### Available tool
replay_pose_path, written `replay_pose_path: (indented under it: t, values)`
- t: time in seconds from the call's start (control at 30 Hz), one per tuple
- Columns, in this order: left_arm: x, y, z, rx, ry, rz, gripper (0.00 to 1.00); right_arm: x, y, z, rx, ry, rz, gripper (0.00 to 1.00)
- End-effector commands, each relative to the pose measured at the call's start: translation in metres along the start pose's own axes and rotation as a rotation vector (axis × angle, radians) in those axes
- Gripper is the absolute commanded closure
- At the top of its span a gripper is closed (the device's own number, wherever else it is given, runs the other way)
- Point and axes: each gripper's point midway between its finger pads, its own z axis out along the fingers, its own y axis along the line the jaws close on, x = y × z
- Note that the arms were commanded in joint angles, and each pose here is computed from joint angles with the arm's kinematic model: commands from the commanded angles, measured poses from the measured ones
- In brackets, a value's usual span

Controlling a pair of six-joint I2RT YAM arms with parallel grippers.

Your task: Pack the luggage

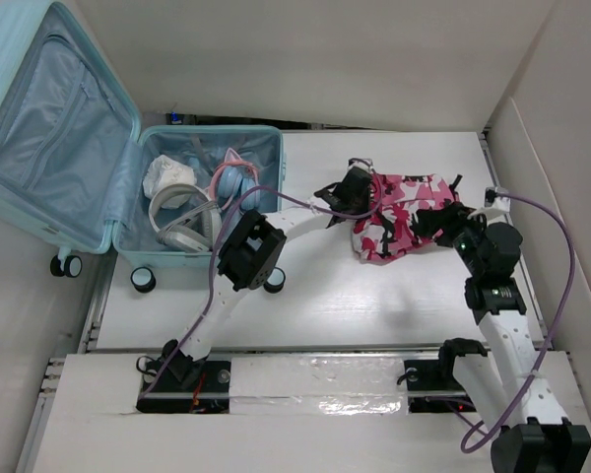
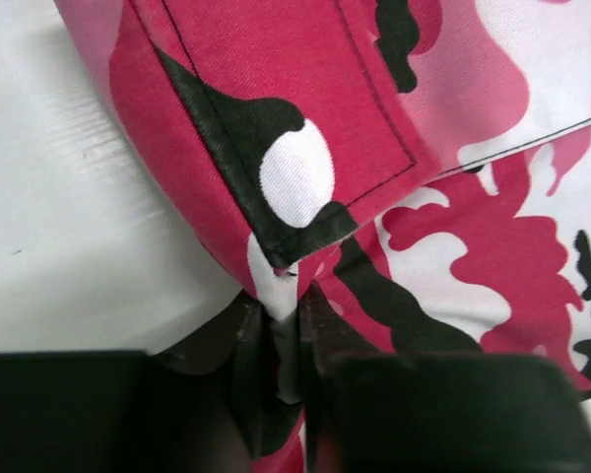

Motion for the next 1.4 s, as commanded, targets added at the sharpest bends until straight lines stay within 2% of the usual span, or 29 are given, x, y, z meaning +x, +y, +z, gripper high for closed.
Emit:
replay_pose_path:
  t: [0.0,0.1,0.2,0.33,0.4,0.43,0.53,0.57,0.67,0.7,0.73,0.77,0.8,0.87,0.97,1.0,1.17,1.3,1.37]
  values:
    - [0.008,-0.001,0.005,0.025,0.026,-0.027,0.98,-0.036,0.027,-0.010,-0.065,-0.089,-0.051,0.37]
    - [-0.013,-0.011,-0.014,0.079,-0.021,-0.031,1.00,-0.047,0.031,-0.017,-0.062,-0.116,-0.087,0.37]
    - [-0.059,-0.026,-0.053,0.122,-0.125,0.007,1.00,-0.049,0.032,-0.018,-0.064,-0.140,-0.098,0.37]
    - [-0.143,-0.038,-0.135,0.165,-0.305,0.060,1.00,-0.038,0.034,-0.010,-0.110,-0.139,-0.071,0.38]
    - [-0.165,-0.034,-0.163,0.153,-0.338,0.077,1.00,-0.030,0.033,-0.003,-0.118,-0.129,-0.056,0.38]
    - [-0.188,-0.026,-0.189,0.140,-0.390,0.094,1.00,-0.026,0.036,-0.001,-0.129,-0.120,-0.055,0.38]
    - [-0.218,-0.005,-0.234,0.103,-0.454,0.122,1.00,-0.018,0.041,0.005,-0.143,-0.092,-0.055,0.37]
    - [-0.232,0.020,-0.244,0.062,-0.476,0.106,1.00,-0.017,0.042,0.006,-0.146,-0.091,-0.054,0.37]
    - [-0.249,0.062,-0.280,-0.015,-0.508,0.089,1.00,-0.015,0.047,0.006,-0.154,-0.095,-0.067,0.36]
    - [-0.253,0.101,-0.288,-0.111,-0.519,0.059,1.00,-0.014,0.049,0.006,-0.159,-0.095,-0.070,0.36]
    - [-0.258,0.114,-0.309,-0.143,-0.555,0.052,1.00,-0.014,0.047,0.007,-0.148,-0.099,-0.071,0.36]
    - [-0.260,0.133,-0.318,-0.185,-0.570,0.036,1.00,-0.012,0.050,0.007,-0.156,-0.097,-0.072,0.36]
    - [-0.256,0.172,-0.323,-0.237,-0.569,-0.010,1.00,-0.011,0.053,0.007,-0.168,-0.099,-0.072,0.36]
    - [-0.256,0.201,-0.347,-0.259,-0.602,-0.053,1.00,-0.007,0.053,0.009,-0.170,-0.088,-0.076,0.35]
    - [-0.231,0.280,-0.361,-0.371,-0.610,-0.146,1.00,0.000,0.052,0.011,-0.168,-0.071,-0.086,0.35]
    - [-0.228,0.281,-0.358,-0.365,-0.611,-0.144,1.00,0.003,0.053,0.010,-0.173,-0.063,-0.087,0.35]
    - [-0.202,0.363,-0.383,-0.626,-0.573,-0.197,1.00,0.005,0.053,0.006,-0.178,-0.069,-0.086,0.34]
    - [-0.173,0.399,-0.388,-0.757,-0.532,-0.220,1.00,0.004,0.054,0.005,-0.184,-0.076,-0.088,0.34]
    - [-0.168,0.402,-0.391,-0.784,-0.532,-0.223,1.00,0.003,0.055,0.004,-0.187,-0.076,-0.090,0.34]
